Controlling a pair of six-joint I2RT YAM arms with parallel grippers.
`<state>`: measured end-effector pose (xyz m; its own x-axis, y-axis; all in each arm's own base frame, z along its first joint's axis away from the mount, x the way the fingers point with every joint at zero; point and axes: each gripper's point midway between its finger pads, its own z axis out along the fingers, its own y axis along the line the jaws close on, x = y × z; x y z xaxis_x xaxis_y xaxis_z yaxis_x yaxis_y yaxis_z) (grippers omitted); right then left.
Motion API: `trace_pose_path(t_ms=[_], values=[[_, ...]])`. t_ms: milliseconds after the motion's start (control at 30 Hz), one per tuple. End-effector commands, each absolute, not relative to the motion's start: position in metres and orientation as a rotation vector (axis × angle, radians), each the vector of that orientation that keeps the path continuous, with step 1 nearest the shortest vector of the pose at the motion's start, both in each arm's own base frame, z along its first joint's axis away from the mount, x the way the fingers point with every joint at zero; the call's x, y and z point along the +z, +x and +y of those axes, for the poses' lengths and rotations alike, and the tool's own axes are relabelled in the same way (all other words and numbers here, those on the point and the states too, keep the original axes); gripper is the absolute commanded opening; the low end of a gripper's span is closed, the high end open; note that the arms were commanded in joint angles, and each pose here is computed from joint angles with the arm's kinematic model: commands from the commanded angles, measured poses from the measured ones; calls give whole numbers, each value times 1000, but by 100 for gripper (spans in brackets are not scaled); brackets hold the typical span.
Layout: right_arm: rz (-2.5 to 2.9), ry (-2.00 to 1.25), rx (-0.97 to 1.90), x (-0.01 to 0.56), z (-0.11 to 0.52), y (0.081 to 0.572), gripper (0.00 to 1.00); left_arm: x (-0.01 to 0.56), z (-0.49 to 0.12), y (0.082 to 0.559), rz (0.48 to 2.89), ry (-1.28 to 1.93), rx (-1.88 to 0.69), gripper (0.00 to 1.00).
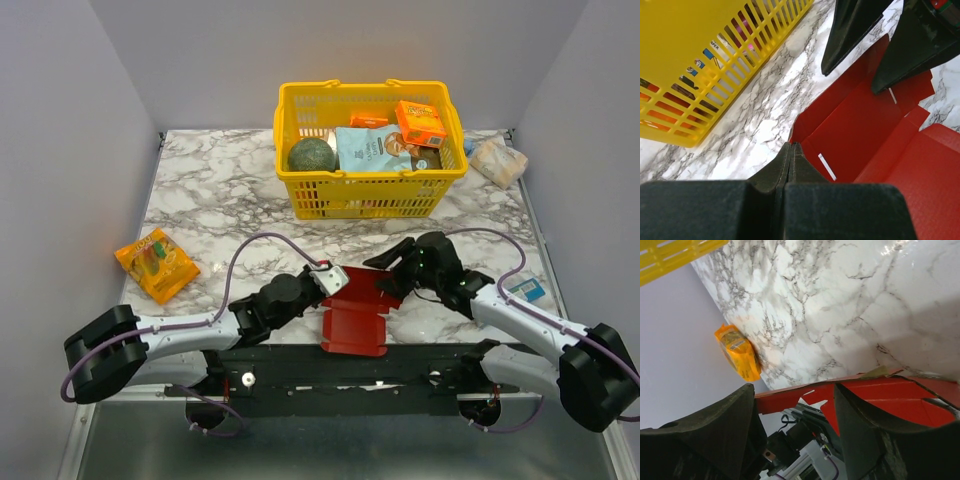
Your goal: Fold the paper box
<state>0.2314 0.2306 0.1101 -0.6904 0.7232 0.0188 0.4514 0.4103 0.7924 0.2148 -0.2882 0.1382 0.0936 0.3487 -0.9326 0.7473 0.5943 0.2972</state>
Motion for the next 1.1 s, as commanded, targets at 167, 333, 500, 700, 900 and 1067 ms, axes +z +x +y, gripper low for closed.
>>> trace_pose_path(t_ms=[167,333,500,700,900,1067], values=[[2387,1131,1224,102,233,221,69,152,-294,208,1419,980,-257,0],[2387,1138,1242,105,234,219,61,155,-295,205,1397,977,-209,1],[2398,1143,1258,105,235,216,49,152,-296,205,1397,977,-160,13],[2389,1168,1248,102,232,216,27,150,-299,201,1384,995,-121,32],[2394,1154,1240,101,233,216,1,155,-298,199,1378,971,-137,53],[2364,1123,1210,103,229,223,0,174,-293,197,1384,882,-209,81]])
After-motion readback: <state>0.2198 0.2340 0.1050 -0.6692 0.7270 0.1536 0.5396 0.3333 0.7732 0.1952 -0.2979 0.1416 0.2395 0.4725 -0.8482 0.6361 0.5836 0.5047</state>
